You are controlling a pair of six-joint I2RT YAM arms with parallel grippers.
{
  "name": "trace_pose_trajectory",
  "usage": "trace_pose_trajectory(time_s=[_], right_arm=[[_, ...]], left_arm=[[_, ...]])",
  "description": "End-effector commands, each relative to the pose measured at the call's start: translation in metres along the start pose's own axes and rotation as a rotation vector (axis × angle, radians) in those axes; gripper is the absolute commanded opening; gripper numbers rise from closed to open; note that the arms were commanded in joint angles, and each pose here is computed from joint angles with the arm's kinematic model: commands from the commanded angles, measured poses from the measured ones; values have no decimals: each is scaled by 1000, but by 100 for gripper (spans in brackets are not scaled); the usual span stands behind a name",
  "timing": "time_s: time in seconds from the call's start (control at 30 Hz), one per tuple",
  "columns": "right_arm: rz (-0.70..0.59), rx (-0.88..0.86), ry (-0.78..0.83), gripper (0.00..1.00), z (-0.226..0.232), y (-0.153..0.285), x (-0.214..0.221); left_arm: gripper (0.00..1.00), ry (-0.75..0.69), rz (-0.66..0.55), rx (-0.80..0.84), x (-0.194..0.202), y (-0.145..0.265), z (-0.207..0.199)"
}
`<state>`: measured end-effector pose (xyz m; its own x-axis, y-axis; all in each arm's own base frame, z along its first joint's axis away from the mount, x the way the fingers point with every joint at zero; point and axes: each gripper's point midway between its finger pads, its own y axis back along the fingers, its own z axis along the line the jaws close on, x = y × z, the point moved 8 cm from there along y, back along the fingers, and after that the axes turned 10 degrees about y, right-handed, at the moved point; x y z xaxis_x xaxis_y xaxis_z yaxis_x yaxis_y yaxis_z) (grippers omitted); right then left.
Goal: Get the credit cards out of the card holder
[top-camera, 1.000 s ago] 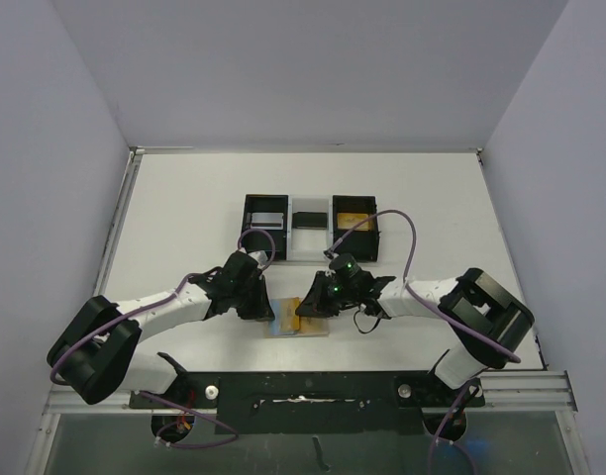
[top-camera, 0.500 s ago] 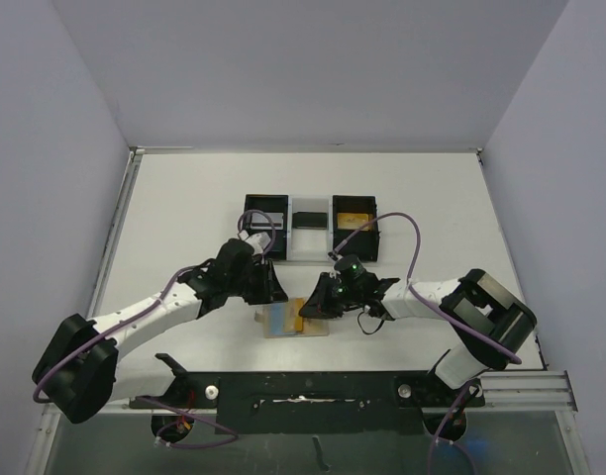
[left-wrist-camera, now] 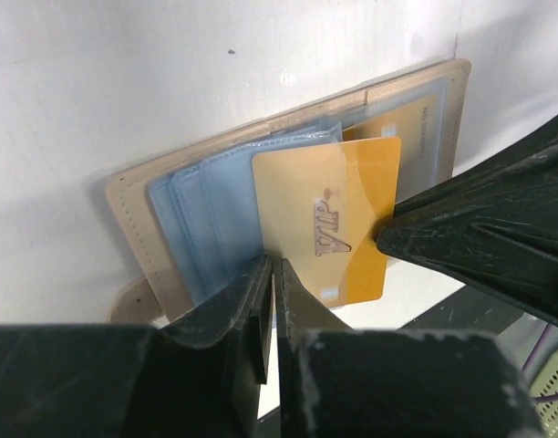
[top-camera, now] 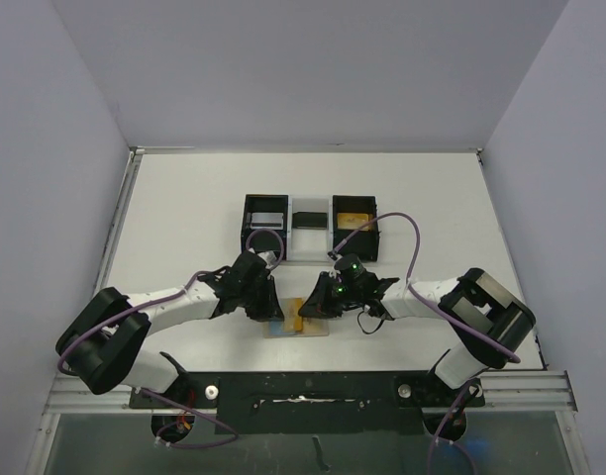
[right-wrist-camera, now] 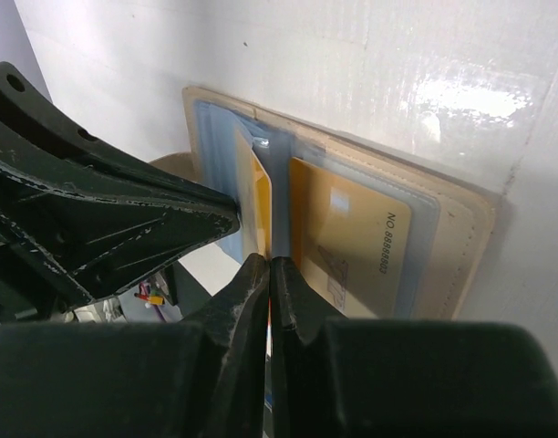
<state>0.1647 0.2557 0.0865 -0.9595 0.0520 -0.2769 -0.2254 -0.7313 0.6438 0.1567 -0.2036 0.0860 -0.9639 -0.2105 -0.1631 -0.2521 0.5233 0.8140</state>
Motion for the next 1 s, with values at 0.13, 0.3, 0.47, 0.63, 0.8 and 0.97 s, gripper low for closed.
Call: trace_pose_trajectory(time_s=[0.13, 0.3, 0.47, 0.63, 0.8, 0.97], right_arm=[[-51, -96, 9, 15, 12, 0, -9], [-35, -108, -6, 19, 10, -9, -7], [-28, -115, -8, 20, 9, -14, -5], [-39, -110, -15, 7, 7, -7, -2], [-49, -70, 33, 3, 6, 12, -3], [-76, -82, 70, 2, 12, 35, -8]], left_arm=[[4, -12, -34, -95, -3, -5, 13], [3, -15, -33, -101, -2, -5, 14], [2, -16, -32, -100, -1, -5, 15], [2, -18, -34, -103, -2, -4, 14], [2, -18, -53, -106, -4, 0, 13], [2, -19, -60, -104, -4, 1, 13]])
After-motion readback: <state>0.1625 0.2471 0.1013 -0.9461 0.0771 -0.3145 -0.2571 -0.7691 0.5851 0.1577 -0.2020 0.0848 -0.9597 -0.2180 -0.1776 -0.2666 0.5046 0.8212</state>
